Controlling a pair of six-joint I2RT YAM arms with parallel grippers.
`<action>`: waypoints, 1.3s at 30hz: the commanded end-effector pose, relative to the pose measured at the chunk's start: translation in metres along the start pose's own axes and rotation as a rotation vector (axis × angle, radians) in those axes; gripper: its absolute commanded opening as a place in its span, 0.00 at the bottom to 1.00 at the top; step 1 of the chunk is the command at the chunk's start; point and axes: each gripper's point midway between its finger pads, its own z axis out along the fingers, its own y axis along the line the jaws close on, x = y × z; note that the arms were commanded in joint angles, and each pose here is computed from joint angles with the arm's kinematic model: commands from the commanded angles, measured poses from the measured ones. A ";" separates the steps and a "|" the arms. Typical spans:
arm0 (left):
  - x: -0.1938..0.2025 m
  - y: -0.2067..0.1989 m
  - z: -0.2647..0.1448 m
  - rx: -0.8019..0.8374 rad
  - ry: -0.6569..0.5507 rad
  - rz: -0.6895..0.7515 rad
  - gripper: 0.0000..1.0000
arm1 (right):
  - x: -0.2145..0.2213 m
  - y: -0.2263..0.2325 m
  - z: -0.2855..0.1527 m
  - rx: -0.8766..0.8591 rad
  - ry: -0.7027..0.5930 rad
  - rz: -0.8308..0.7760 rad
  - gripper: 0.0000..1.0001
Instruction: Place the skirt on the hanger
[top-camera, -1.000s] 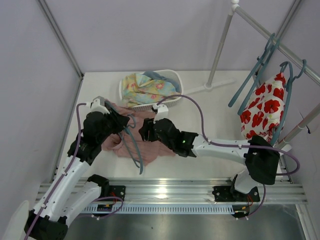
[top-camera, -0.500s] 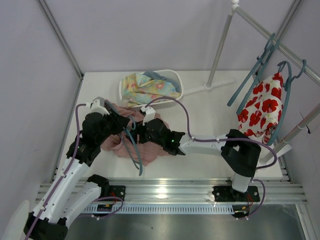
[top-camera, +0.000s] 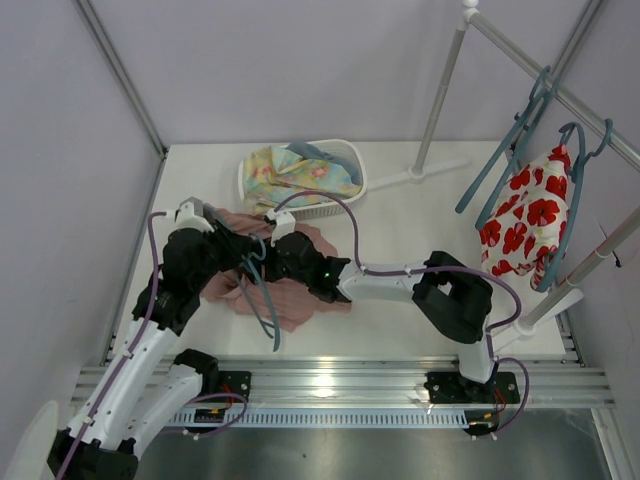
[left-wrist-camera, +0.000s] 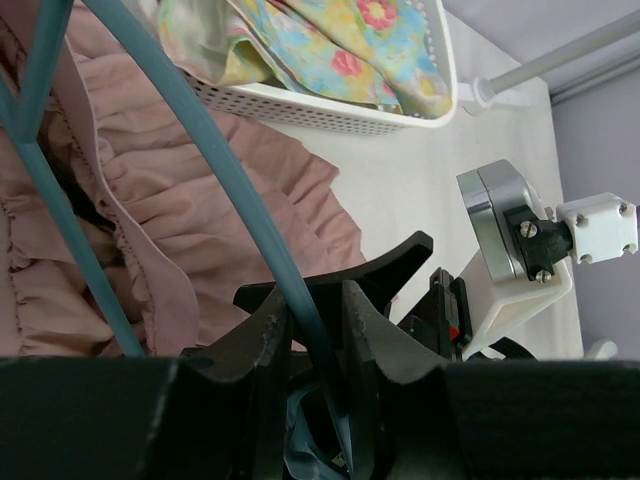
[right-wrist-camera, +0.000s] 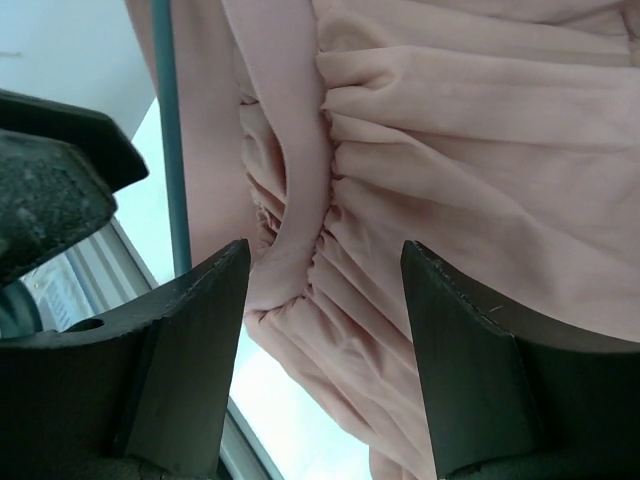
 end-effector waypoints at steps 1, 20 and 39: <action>0.000 -0.008 -0.002 0.048 -0.001 0.007 0.01 | -0.022 0.017 0.016 -0.034 -0.056 0.005 0.67; 0.008 0.002 -0.005 0.081 0.030 -0.031 0.01 | -0.036 0.021 0.011 -0.052 -0.091 -0.082 0.00; 0.027 -0.019 -0.038 0.194 0.128 -0.103 0.02 | -0.057 0.011 -0.068 -0.007 -0.148 -0.135 0.00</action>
